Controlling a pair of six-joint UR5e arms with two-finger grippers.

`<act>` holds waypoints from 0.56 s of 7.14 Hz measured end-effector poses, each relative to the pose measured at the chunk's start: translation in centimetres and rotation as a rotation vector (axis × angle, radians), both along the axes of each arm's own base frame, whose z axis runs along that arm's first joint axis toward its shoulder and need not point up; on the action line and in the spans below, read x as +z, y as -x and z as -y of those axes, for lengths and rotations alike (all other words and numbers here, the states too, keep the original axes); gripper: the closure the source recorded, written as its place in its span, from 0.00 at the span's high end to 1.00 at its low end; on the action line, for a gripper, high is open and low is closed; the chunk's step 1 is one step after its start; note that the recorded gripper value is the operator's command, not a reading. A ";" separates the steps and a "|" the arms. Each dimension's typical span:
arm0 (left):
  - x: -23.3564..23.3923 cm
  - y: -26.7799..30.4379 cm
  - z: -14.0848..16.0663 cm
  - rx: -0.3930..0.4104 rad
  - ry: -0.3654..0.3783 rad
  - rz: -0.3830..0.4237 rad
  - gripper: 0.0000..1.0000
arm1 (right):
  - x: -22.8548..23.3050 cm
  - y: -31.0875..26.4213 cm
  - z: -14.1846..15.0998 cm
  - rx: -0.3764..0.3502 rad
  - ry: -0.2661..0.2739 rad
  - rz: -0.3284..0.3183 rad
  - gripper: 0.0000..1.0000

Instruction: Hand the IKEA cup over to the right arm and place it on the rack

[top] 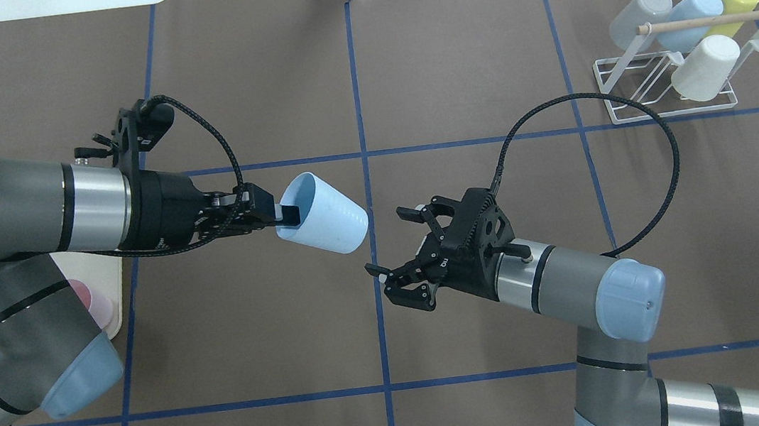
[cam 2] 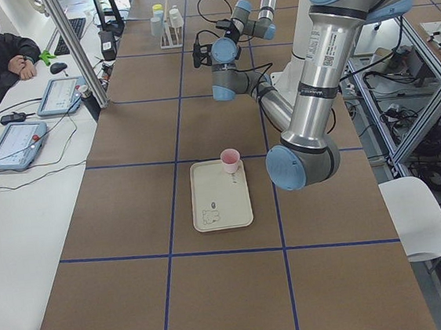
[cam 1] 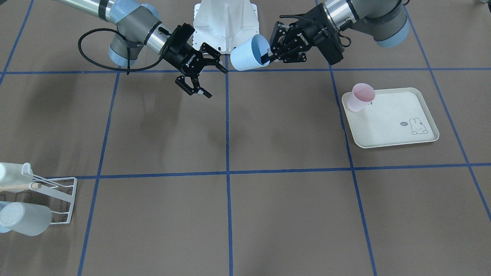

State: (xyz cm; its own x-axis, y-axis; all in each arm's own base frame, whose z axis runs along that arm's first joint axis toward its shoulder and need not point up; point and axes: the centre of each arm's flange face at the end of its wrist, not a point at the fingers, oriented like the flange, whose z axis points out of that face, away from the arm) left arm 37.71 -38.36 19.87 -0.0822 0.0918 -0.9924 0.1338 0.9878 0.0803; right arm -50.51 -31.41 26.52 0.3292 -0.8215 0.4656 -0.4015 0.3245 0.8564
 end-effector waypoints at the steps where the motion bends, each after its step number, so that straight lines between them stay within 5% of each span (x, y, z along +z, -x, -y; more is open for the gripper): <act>1: 0.1 -0.8 -0.2 0.002 0.005 0.003 0.00 | -0.2 0.2 -0.2 0.010 0.001 0.008 0.98; 4: 0.0 -3.1 -0.6 -0.002 0.014 0.006 0.00 | -0.8 0.4 -0.5 0.017 -0.018 0.009 0.98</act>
